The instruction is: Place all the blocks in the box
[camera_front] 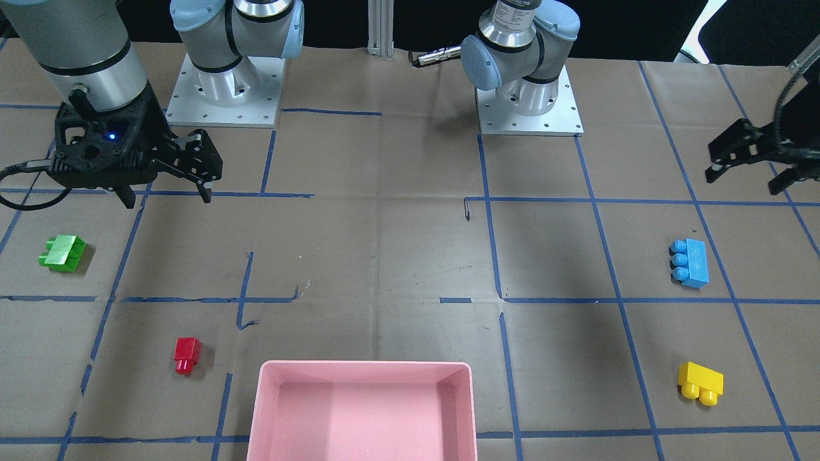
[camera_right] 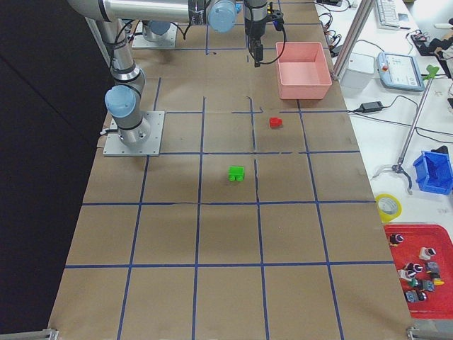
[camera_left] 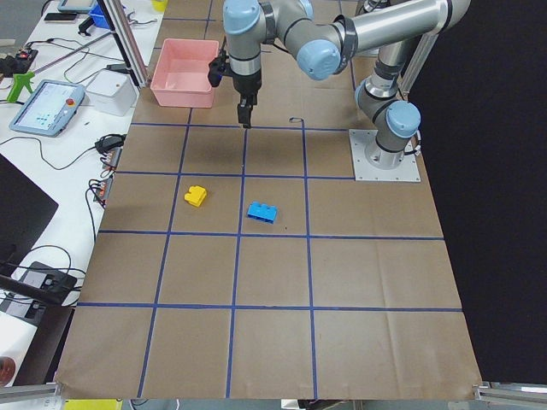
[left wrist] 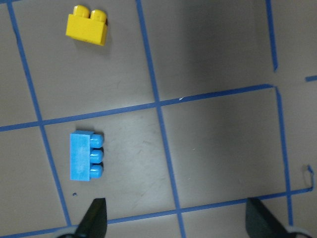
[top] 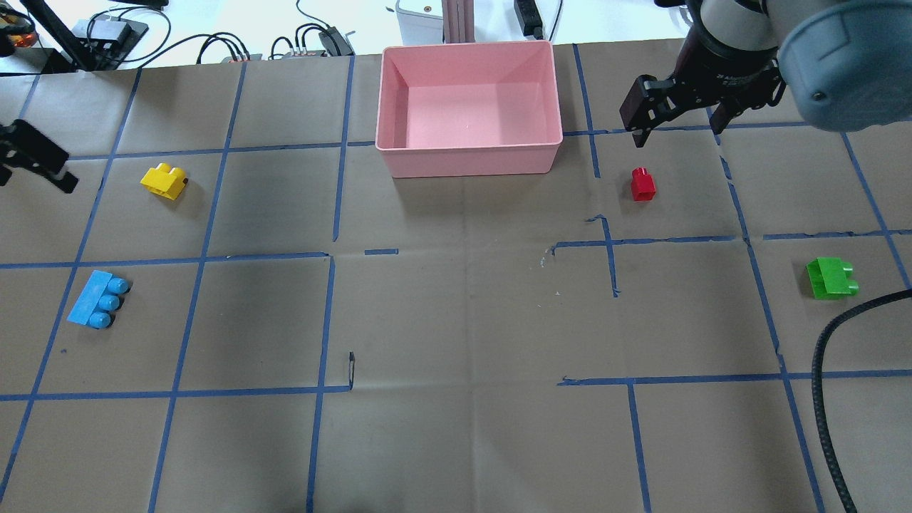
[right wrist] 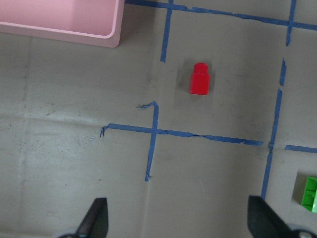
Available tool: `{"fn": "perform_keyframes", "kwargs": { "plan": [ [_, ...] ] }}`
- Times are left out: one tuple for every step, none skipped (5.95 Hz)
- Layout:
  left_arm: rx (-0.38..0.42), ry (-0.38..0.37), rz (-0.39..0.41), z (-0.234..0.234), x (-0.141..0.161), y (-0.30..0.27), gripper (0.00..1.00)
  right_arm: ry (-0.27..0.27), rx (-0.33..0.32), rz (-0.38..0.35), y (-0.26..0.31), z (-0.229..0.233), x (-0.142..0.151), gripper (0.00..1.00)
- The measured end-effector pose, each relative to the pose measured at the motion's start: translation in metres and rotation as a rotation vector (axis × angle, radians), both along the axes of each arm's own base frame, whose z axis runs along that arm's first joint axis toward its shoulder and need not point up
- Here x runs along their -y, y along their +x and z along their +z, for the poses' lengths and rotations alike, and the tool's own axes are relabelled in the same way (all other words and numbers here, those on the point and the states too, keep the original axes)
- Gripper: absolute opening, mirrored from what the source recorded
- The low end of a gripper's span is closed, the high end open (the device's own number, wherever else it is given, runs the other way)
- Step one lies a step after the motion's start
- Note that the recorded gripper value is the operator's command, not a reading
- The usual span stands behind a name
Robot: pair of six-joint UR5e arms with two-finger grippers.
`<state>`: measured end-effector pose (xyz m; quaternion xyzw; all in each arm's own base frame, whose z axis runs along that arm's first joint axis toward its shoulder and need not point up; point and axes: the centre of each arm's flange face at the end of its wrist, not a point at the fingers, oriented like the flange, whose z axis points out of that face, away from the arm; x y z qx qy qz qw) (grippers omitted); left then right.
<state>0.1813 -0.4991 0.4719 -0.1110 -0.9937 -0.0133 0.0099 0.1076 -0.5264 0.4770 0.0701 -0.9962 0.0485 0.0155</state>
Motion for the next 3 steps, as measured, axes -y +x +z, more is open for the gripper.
{"fn": "perform_keyframes", "kwargs": {
  "plan": [
    [-0.004,-0.006,-0.057,-0.014,-0.016,0.060,1.00,-0.009,-0.010,0.025,-0.033,0.006,0.002,0.99],
    [-0.003,-0.012,-0.086,-0.031,-0.022,0.093,1.00,-0.015,-0.022,0.059,-0.081,0.011,0.004,0.99],
    [-0.005,-0.015,-0.093,-0.056,-0.016,0.111,1.00,-0.011,-0.030,0.082,-0.139,0.011,0.003,0.99]
  ]
}}
